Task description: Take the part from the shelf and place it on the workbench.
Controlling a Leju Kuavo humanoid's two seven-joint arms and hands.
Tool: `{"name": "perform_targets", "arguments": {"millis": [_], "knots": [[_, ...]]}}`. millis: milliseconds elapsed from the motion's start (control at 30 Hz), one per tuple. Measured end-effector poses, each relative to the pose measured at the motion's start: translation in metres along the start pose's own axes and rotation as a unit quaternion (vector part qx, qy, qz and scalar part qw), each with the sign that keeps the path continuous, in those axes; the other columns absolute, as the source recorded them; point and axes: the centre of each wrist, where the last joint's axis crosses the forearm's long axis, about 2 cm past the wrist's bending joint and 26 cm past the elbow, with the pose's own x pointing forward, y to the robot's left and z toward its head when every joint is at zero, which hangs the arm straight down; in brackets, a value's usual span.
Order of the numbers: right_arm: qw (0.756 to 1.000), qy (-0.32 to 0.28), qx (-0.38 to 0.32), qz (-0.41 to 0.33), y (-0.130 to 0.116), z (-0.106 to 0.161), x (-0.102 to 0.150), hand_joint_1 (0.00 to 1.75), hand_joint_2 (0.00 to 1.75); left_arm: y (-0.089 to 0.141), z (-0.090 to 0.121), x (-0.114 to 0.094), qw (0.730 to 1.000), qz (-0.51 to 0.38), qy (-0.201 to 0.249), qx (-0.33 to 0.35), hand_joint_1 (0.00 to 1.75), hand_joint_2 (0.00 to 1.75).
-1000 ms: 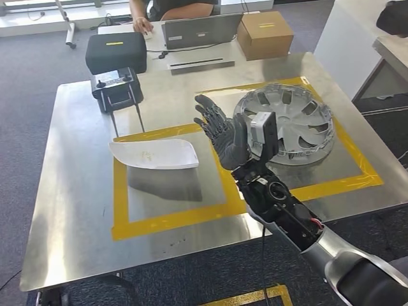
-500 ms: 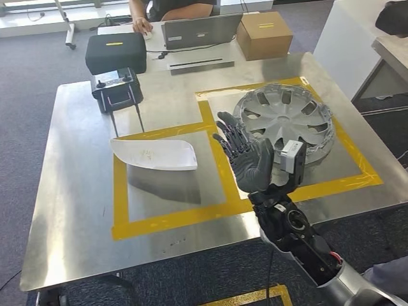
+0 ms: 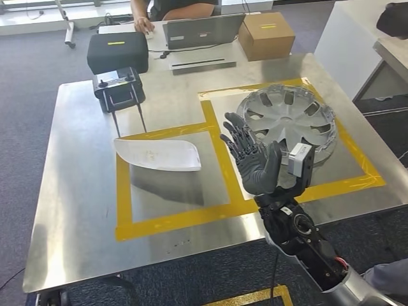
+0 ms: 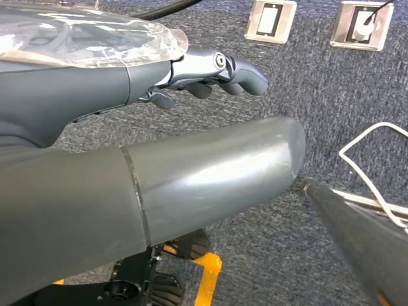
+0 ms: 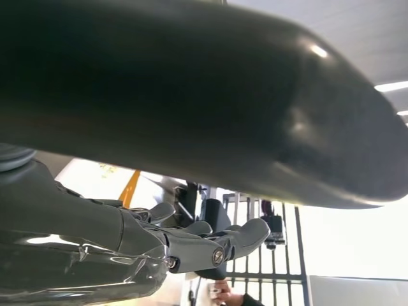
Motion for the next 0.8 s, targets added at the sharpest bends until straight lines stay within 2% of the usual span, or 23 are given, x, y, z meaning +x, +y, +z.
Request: {"name": "perform_targets", "arguments": {"millis": [800], "knots": [[1.000, -0.001, 0.005, 0.005, -0.0019, -0.0017, 0.0048, 0.00, 0.00, -0.0049, 0.0005, 0.0046, 1.000, -0.002, -0.001, -0.010, 0.00, 0.00]]}}
